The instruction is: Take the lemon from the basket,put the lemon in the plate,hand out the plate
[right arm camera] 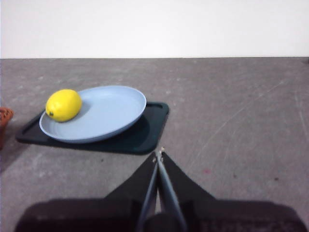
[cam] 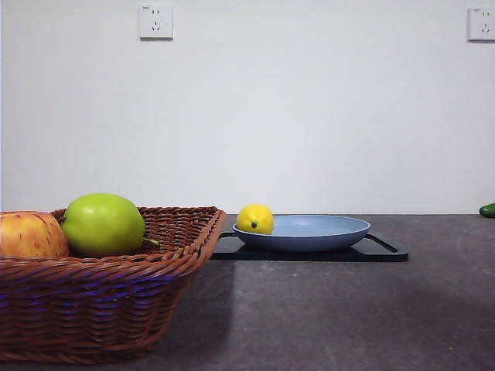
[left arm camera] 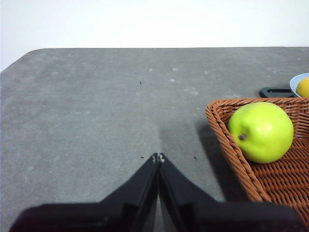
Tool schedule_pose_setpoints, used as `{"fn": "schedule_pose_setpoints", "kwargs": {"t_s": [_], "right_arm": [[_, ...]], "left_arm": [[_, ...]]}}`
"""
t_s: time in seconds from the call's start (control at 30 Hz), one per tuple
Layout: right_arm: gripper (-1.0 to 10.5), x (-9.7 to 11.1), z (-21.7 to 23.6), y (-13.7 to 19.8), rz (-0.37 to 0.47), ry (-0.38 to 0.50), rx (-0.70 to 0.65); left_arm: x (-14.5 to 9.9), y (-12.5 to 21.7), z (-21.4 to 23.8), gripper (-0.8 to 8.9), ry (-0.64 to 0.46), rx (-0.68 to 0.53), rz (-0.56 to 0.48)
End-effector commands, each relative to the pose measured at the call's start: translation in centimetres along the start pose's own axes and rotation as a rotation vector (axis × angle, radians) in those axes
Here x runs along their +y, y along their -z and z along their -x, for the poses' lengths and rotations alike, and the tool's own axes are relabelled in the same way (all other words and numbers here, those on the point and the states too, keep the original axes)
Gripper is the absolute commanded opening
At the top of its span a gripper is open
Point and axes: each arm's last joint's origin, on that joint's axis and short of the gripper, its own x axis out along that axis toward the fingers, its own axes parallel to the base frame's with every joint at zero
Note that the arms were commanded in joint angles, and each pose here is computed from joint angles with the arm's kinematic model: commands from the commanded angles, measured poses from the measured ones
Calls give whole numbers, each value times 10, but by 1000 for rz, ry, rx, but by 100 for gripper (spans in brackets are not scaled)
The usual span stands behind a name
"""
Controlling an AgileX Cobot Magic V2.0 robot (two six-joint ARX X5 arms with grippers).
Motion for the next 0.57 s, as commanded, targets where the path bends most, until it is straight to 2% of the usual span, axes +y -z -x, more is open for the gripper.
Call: {"fn": "schedule_pose_setpoints", "kwargs": {"t_s": [0.03, 0.2, 0.3, 0.57], "right_arm": [[4, 0, -2, 6, -10, -4, 0], [3, 0, -4, 18, -22, -4, 42], [3, 0, -4, 19, -63, -3, 46], [3, -1, -4, 19, -62, 1, 46]], "left_arm": [[1, 3, -1, 9, -5, 7, 12], [1, 3, -1, 9, -5, 7, 12], [1, 3, -1, 9, -5, 7, 12], [1, 3, -1, 9, -5, 7, 12]]}}
